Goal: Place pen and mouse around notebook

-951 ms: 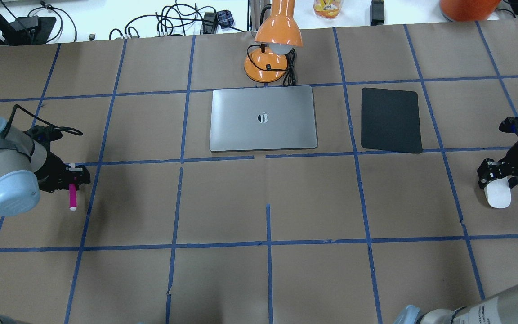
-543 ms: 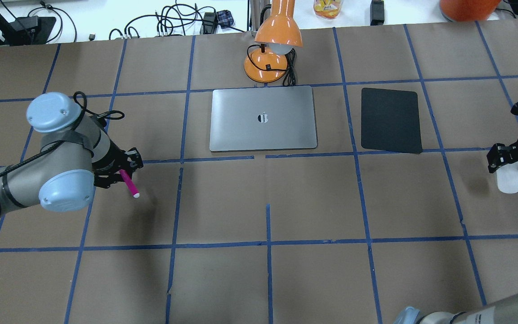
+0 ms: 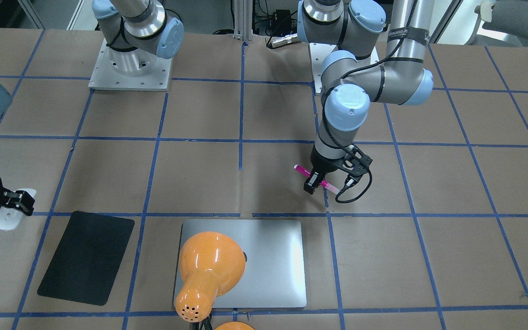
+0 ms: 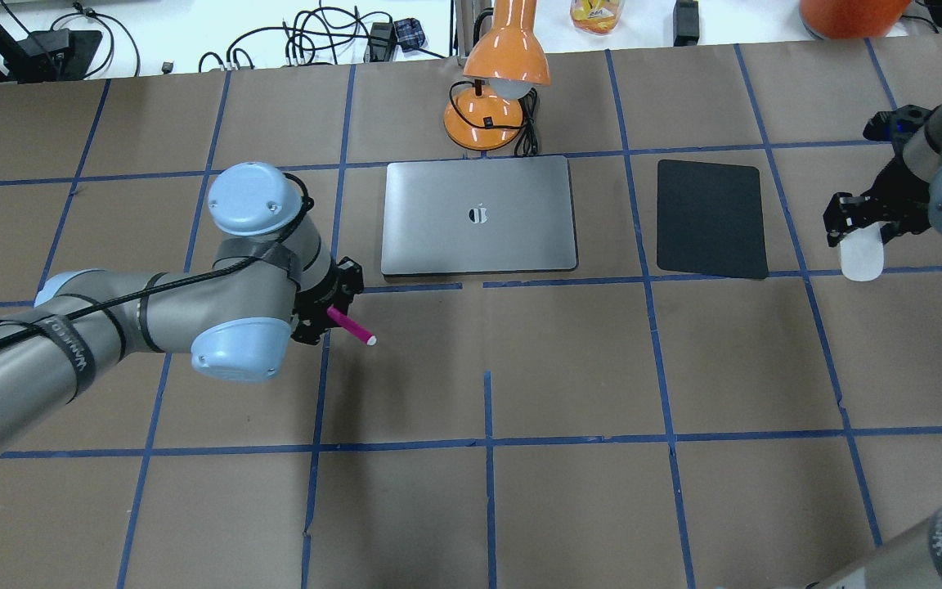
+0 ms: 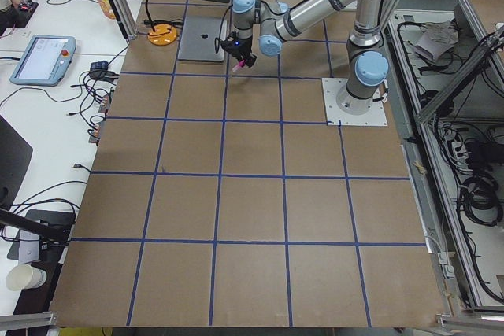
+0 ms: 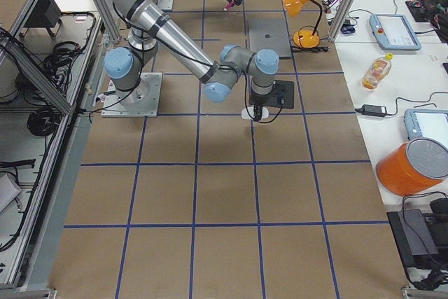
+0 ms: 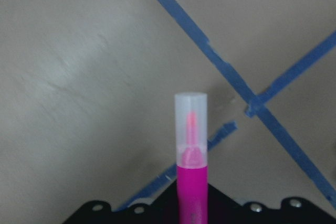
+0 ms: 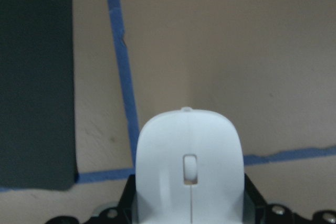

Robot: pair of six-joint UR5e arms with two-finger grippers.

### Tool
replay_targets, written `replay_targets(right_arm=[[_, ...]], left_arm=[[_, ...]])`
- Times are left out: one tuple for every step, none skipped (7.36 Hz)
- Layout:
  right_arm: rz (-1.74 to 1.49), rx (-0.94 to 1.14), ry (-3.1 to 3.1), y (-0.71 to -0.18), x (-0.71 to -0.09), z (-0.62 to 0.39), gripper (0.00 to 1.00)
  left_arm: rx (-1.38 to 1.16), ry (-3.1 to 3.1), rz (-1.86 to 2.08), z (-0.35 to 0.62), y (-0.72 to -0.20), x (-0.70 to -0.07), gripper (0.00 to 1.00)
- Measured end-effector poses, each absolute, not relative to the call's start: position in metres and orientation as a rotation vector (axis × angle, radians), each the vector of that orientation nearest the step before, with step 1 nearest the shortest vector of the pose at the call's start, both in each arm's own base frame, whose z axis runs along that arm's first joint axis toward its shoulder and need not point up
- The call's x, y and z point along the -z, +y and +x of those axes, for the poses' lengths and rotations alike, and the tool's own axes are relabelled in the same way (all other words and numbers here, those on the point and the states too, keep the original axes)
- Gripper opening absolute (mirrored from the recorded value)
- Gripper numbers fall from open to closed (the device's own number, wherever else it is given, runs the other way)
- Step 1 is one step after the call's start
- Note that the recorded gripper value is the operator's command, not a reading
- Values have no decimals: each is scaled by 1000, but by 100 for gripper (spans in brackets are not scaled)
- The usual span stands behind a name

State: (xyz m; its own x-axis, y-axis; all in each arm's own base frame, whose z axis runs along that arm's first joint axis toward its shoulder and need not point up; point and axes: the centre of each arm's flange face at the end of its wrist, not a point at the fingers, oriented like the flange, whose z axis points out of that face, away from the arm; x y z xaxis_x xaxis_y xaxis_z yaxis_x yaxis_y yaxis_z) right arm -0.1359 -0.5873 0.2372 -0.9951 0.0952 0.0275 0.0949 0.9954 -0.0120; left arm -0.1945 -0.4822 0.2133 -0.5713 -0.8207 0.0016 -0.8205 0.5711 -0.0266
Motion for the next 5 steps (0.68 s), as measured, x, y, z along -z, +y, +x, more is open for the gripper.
replay_targets(right_arm=[[-149,-38,-3107,-616,-236,-112,41],[-151,-64,-3104,-643,-233,-87,41],[-158,-78,-3104,-668,-227,-60,41],[-159,-82,-3107,-687,-221,-32,40],[-140,-81,-3109,-699,-216,-8,41]], left_arm=[[23,2710,-1566,-238,-486,-215,0],[1,2647,-1704,-279,-492,-215,0],[-38,2595,-1822,-312,-496,-213,0],[-67,2556,-1883,-334,-498,-207,0],[-86,2529,-1902,-346,-495,-198,10]])
